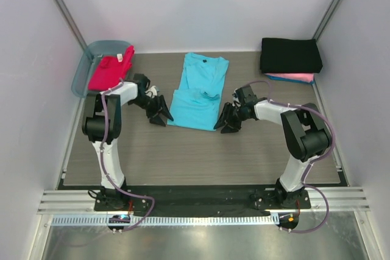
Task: Fold and stack the t-shirts
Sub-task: Fold the tshirt
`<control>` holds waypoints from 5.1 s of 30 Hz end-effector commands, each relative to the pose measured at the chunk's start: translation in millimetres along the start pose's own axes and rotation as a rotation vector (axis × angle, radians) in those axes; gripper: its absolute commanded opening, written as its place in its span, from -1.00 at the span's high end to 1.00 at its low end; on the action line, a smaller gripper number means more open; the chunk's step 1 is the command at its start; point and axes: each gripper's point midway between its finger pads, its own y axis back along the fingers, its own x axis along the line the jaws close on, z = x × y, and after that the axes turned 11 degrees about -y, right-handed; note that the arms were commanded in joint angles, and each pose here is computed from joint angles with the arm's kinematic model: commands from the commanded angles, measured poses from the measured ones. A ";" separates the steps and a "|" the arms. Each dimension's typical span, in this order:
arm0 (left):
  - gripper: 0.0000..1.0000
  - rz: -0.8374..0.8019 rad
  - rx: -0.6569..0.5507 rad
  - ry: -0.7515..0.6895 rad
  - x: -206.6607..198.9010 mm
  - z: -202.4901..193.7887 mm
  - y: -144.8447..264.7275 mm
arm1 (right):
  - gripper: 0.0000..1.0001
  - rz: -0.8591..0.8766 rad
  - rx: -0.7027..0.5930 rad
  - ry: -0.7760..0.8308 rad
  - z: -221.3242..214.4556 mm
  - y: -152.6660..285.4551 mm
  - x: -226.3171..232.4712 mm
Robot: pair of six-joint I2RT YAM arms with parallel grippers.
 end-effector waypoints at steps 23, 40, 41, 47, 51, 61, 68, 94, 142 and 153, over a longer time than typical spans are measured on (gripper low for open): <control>0.33 0.068 0.007 -0.066 3.5 9.8 -15.7 | 0.20 0.059 0.041 -0.042 0.6 -18.6 12.5; 1.00 0.020 0.025 -0.091 -17.6 -15.8 -11.9 | 0.97 0.126 0.075 -0.009 -7.1 -0.8 16.6; 1.00 0.013 0.027 -0.094 -21.7 -19.9 -10.1 | 0.98 0.127 0.092 -0.012 -11.0 5.7 16.6; 0.99 -0.028 0.027 -0.173 -57.4 -53.0 -1.5 | 0.97 0.151 0.125 -0.010 -15.4 28.8 15.2; 0.99 -0.026 -0.012 -0.236 -72.7 -67.1 8.3 | 0.97 0.164 0.134 0.002 -22.2 45.9 15.6; 0.99 -0.047 -0.046 -0.287 -85.6 -88.0 29.5 | 0.97 0.173 0.146 0.037 -48.7 74.0 6.4; 0.99 -0.080 -0.087 -0.324 -99.5 -90.4 43.1 | 0.97 0.199 0.094 0.108 -45.8 94.8 21.0; 1.00 -0.072 -0.238 -0.486 -141.9 10.3 59.7 | 0.98 0.320 -0.088 0.199 58.4 100.6 96.6; 1.00 -0.383 -0.210 -0.340 -171.4 -20.0 71.2 | 0.98 0.423 -0.221 0.206 92.8 144.7 117.1; 1.00 -0.475 -0.175 -0.280 -165.8 -3.2 61.7 | 0.97 0.454 -0.242 0.217 122.0 139.0 136.2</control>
